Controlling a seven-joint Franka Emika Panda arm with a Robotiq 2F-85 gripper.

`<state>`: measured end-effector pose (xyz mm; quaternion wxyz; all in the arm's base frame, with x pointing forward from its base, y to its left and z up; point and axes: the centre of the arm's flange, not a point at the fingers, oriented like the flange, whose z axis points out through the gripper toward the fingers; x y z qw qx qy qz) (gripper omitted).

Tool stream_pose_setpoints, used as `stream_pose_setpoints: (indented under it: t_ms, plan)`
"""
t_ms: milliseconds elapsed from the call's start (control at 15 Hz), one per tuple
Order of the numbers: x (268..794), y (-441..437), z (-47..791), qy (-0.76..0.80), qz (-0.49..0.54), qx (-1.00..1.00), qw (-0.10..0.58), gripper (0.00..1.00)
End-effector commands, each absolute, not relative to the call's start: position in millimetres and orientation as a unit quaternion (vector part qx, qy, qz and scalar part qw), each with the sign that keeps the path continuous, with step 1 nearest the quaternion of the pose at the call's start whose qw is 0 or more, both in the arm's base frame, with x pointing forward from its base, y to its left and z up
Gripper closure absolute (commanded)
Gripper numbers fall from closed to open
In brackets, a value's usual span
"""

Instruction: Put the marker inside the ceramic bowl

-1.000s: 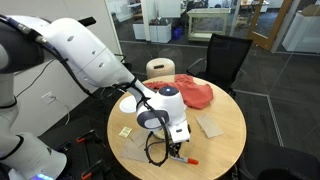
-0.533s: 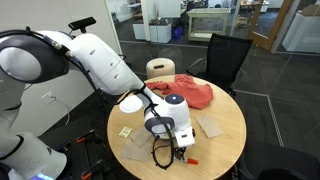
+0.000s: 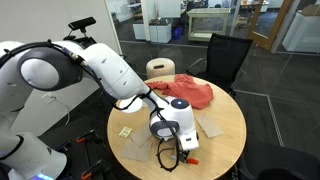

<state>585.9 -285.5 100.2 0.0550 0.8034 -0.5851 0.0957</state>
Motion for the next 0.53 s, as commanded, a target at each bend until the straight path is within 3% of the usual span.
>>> stream_pose_setpoints:
  t_ms: [0, 67, 467]
  plan:
    - [590.5, -297.4, 96.4, -0.591, 0.083, 0.800, 0.058, 0.25]
    - [588.9, -299.5, 94.9, -0.594, 0.081, 0.798, 0.059, 0.26]
    - [584.3, -309.4, 99.7, -0.604, 0.080, 0.790, 0.064, 0.72]
